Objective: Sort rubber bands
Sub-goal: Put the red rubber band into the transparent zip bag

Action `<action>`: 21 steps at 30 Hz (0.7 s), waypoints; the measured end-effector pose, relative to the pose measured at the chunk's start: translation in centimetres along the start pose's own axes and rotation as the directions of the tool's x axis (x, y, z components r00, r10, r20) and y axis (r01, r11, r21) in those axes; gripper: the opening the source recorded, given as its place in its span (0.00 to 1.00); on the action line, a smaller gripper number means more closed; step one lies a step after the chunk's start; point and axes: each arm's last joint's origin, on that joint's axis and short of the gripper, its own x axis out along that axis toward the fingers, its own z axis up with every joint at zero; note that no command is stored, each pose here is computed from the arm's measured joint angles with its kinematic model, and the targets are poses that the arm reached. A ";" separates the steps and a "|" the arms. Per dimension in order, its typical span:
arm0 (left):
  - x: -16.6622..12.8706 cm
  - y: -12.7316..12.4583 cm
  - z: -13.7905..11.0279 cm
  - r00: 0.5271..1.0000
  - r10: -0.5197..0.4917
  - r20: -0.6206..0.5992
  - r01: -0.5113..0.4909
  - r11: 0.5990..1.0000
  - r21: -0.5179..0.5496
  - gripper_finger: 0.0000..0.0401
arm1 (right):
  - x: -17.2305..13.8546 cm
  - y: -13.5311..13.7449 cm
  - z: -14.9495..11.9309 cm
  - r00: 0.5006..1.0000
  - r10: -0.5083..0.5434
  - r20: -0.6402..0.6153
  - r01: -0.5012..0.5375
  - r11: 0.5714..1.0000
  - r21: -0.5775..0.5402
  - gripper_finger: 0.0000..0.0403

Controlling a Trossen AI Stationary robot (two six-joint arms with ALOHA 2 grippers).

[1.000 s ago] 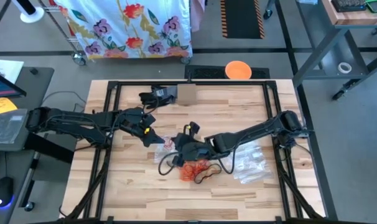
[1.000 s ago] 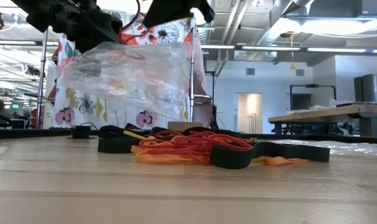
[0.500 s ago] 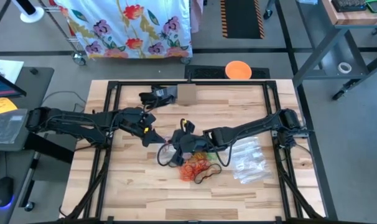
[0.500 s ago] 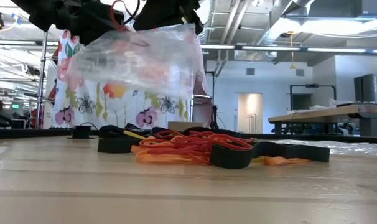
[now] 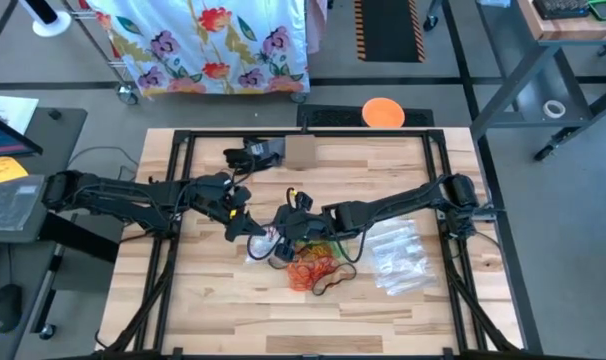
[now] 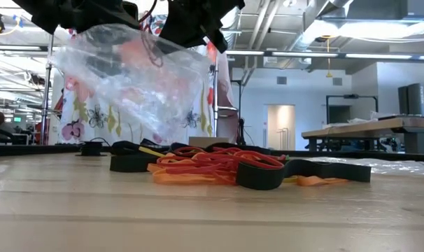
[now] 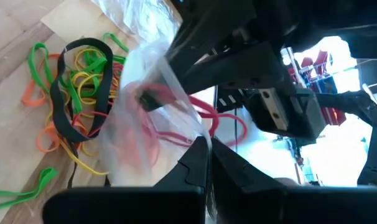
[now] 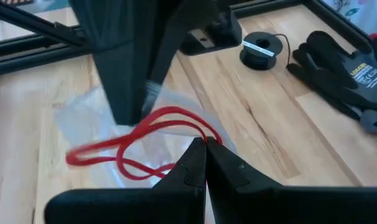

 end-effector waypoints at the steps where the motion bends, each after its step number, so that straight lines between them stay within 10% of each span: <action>1: 0.0 0.0 -0.1 1.000 -0.001 -0.002 0.001 1.000 0.004 0.00 | 0.1 -0.1 0.1 1.000 -0.001 0.001 0.001 1.000 0.002 0.00; 12: 0.0 0.0 0.0 1.000 0.014 0.016 -0.015 1.000 0.020 0.00 | 3.0 -0.4 -1.7 0.989 0.089 -0.118 -0.092 0.996 -0.017 0.00; 21: 0.0 0.6 -0.4 0.996 0.092 -0.002 -0.092 0.995 0.038 0.00 | 2.5 0.2 -0.5 0.919 0.357 -0.165 -0.364 0.931 -0.011 0.00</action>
